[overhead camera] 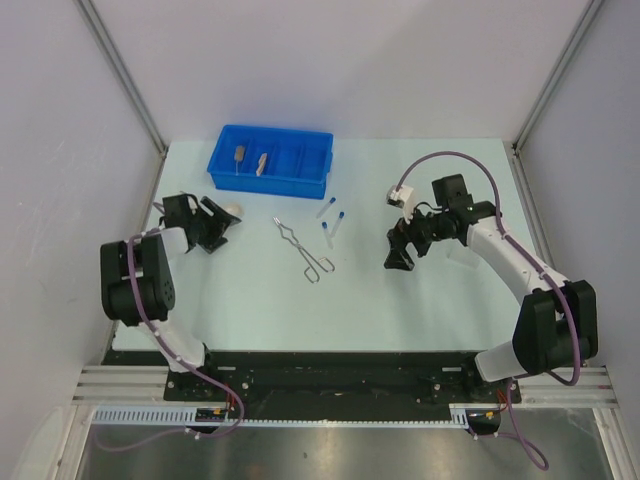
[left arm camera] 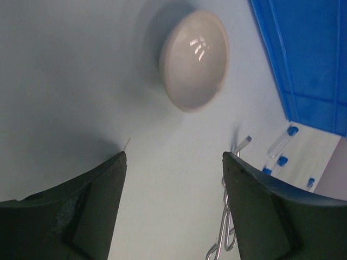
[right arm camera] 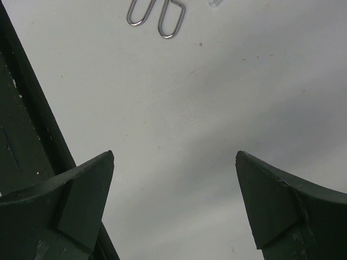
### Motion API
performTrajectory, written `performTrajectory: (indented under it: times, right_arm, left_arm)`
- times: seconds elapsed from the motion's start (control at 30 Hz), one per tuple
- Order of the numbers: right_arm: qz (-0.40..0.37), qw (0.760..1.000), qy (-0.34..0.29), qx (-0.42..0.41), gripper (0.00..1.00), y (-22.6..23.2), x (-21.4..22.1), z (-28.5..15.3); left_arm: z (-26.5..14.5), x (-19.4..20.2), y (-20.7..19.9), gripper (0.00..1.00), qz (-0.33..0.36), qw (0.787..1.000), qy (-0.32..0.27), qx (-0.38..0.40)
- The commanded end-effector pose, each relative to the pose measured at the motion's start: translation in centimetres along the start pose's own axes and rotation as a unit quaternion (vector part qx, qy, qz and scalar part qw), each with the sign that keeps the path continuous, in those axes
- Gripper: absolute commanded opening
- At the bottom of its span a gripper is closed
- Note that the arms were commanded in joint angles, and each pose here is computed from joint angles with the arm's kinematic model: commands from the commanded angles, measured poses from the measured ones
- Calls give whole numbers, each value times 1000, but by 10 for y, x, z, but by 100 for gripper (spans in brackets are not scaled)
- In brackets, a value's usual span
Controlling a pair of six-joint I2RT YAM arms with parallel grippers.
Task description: Organize the chemistry lab equipment
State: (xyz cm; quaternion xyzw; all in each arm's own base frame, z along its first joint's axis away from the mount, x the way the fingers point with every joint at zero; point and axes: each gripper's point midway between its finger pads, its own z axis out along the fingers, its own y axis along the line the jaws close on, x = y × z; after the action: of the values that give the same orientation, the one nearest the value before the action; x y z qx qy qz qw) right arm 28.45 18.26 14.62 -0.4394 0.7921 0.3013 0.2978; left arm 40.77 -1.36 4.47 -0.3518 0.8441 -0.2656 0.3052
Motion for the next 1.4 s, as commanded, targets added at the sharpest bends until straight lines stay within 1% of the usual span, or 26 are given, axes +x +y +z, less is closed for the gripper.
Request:
performTrajectory:
  times: [0.0,0.1,0.13,0.2,0.23,0.27,0.33,0.4,0.43,0.57,0.6,0.67,0.7,0.8,0.93,1.13,1.27,1.3,1.37]
  right_arm:
    - [-10,999,-35,9,100,-5,-22,-15]
    - [-5,999,-39,8,100,-6,-22,-17]
    - [-3,999,-39,9,100,-7,-21,-18]
    - [-1,999,-38,9,100,-7,-20,-17]
    - [-2,999,-39,9,100,-8,-21,-18]
    - [1,999,-38,7,100,-7,-20,-17]
    - [2,999,-40,7,100,-7,-20,-19]
    - [4,999,-40,4,100,-6,-20,-18]
    - [5,999,-41,3,100,-5,-20,-19]
    - [4,999,-44,3,100,-3,-22,-21]
    - [4,999,-46,5,100,-4,-22,-22]
    - [3,999,-48,5,100,-3,-23,-24]
    - [2,999,-49,7,100,-3,-23,-25]
    - [2,998,-55,10,100,-2,-24,-30]
    - [1,998,-65,14,100,-1,-25,-37]
    - [-3,996,-81,26,100,2,-24,-47]
    - [-7,995,-95,37,100,2,-21,-55]
    - [-11,994,-102,38,100,4,-22,-58]
    - [-7,993,-110,46,100,0,-17,-61]
  left_arm:
    - [17,-44,0,76,-26,998,-48,-18]
    - [27,-49,14,67,-34,997,-52,-53]
    - [29,-50,16,64,-34,997,-50,-57]
    - [37,-50,21,62,-32,996,-43,-65]
    - [40,-51,21,57,-29,997,-42,-65]
    - [42,-54,20,54,-28,997,-44,-63]
    - [43,-56,19,50,-28,997,-45,-64]
    - [42,-53,19,46,-30,996,-35,-71]
    - [42,-55,20,42,-30,996,-37,-74]
    - [39,-58,21,34,-19,996,-37,-85]
    - [40,-57,23,29,-18,995,-36,-87]
    - [41,-58,21,24,-14,996,-33,-84]
    - [40,-58,20,19,-12,996,-33,-82]
    - [40,-59,17,11,-6,996,-32,-78]
    - [37,-60,12,4,10,997,-32,-65]
    - [22,-58,-7,1,51,998,-32,-24]
    - [7,-42,-13,1,81,997,-18,6]
    - [-1,-41,-20,1,89,996,-22,19]
    - [-8,-22,-18,1,91,995,0,35]
